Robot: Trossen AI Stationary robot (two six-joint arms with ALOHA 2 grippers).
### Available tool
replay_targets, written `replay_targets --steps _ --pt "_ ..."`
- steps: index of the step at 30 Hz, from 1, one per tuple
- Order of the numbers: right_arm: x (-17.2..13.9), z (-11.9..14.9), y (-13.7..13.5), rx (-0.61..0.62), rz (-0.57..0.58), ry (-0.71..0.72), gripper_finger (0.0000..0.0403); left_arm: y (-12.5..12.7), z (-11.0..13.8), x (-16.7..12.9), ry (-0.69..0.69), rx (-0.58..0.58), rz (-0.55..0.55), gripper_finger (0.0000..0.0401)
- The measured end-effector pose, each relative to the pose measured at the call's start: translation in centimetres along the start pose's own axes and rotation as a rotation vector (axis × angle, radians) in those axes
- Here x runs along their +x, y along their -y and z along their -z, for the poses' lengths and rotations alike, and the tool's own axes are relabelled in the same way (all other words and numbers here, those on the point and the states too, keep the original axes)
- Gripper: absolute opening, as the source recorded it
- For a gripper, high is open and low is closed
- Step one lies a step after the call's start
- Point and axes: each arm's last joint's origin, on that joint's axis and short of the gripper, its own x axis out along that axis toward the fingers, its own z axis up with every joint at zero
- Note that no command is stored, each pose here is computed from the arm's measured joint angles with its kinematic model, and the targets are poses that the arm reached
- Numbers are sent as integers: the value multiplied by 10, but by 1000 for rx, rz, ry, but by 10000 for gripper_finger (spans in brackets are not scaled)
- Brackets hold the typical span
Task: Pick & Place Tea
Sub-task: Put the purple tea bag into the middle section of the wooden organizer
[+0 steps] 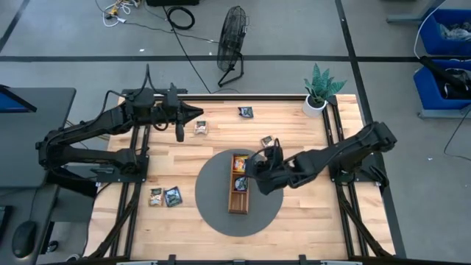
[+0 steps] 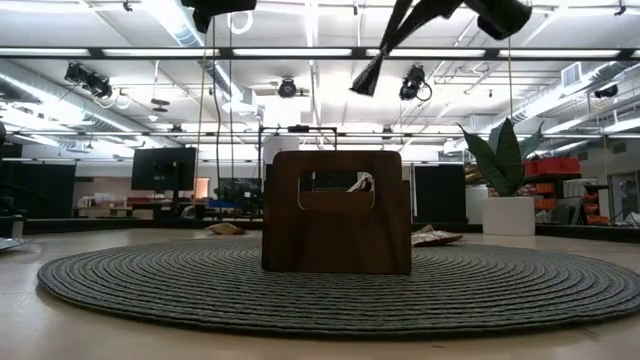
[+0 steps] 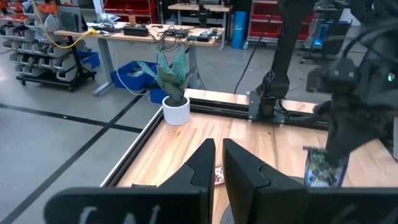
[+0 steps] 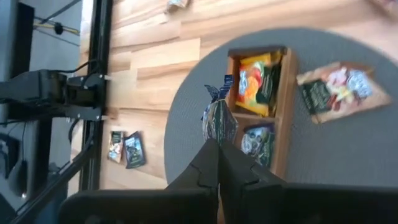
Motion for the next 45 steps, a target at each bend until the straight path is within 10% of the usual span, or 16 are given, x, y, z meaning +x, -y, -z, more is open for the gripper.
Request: replay_targets --steps 16,45 --pt "68 52 7 142 97 -109 0 0 1 0 -9 1 0 32" --pt "105 61 18 134 175 -75 11 0 7 0 -74 22 2 32"
